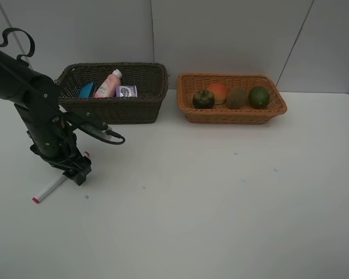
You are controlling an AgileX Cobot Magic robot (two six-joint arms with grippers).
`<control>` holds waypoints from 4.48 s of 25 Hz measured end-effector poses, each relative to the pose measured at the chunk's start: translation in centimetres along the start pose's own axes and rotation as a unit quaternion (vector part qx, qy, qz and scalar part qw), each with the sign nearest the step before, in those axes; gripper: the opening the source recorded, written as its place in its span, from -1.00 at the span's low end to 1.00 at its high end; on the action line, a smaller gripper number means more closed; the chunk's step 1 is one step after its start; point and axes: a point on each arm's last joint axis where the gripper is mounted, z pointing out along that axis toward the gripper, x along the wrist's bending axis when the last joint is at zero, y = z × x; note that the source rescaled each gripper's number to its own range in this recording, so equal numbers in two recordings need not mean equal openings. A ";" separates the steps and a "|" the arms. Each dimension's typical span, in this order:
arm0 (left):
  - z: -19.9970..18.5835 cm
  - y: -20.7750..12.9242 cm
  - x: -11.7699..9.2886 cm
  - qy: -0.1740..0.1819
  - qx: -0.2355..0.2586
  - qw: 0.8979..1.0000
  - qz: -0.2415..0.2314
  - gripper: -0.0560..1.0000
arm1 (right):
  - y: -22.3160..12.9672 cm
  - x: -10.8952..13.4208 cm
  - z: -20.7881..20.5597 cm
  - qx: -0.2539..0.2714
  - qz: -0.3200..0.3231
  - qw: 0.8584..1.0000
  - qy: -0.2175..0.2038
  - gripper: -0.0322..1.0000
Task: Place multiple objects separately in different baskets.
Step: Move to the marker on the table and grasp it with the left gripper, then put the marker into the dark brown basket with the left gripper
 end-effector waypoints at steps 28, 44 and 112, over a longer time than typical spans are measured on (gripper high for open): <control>0.4 0.6 0.0 -0.004 -0.025 1.000 -0.014 -0.89 | 0.0 0.0 0.0 0.000 0.000 1.000 0.000 0.99; 0.1 0.6 0.0 -0.002 -0.032 0.999 -0.015 -0.89 | 0.0 0.0 0.0 0.000 0.000 1.000 0.000 0.99; -7.9 16.8 4.6 0.205 -0.352 0.878 0.251 -0.89 | 0.0 0.0 0.0 0.000 0.000 1.000 0.000 0.99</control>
